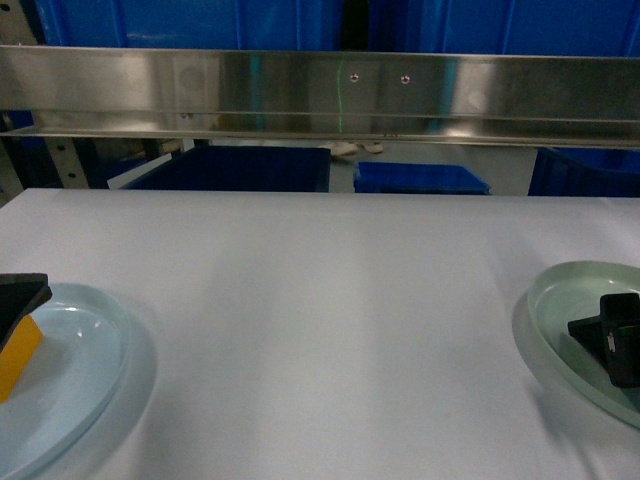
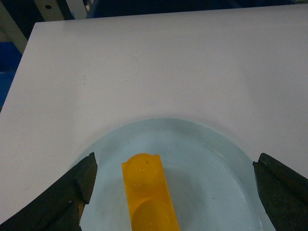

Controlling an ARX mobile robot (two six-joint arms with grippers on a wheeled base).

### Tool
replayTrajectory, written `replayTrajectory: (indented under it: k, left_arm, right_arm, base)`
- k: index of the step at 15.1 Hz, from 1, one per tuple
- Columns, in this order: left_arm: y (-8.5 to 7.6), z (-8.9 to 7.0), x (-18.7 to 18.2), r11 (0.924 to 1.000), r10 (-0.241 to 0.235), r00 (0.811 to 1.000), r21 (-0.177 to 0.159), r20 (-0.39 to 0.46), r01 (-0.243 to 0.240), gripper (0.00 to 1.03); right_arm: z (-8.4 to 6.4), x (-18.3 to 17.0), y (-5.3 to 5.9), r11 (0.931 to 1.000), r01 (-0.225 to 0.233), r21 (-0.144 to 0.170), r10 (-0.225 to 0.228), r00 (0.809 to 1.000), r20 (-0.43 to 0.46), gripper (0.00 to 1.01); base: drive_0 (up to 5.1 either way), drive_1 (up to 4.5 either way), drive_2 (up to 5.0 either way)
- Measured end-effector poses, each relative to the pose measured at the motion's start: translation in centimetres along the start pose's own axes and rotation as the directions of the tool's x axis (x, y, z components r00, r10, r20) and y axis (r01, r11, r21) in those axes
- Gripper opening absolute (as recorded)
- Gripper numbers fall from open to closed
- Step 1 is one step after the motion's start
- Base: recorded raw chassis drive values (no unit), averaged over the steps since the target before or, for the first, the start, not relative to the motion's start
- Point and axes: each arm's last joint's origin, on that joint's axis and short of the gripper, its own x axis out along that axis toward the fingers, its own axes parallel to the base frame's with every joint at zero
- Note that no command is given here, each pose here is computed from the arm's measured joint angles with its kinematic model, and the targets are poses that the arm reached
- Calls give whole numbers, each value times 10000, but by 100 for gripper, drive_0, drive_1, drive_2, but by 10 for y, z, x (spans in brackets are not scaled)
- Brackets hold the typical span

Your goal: Sort and place red and yellow blocks in left bins

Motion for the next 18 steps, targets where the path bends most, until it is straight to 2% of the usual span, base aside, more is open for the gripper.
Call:
replayTrajectory:
  k: [3,4,11,15,16,17,18]
  left_arm:
    - [0,0,0,10000,0,10000,0,0,0,98]
    - [0,0,0,10000,0,10000,0,0,0,98]
    - [0,0,0,10000,0,10000,0,-4,0,98]
    - [0,0,0,10000,0,10000,0,0,0,98]
    - [0,0,0,10000,0,10000,0,0,0,98]
    - [0,0,0,10000,0,10000,0,0,0,98]
    - [0,0,0,10000,0,10000,0,4,0,98]
  right_arm:
    - [-1,1,0,9999,122,-120,-122,9999,-7,84]
    - [-1,1,-2,9997,197,-122,-197,9998,5,75]
    - [-1,2,-8,9991,428,-6,-428,9991,10,33]
    - [0,3,-10,9994,351,36,-351,9993,99,30]
    - [8,-2,-7,9995,220,231,-221,9998,29,30]
    - [23,-13,6,9980,-143,612,147,9999,-61,29]
    - [60,-42,13,9955,219,917,-334,9915,1261,29]
  base:
    - [0,0,0]
    - [0,0,0]
    - [0,0,0]
    - [0,0,0]
    - [0,0,0]
    - [0,0,0]
    - [0,0,0]
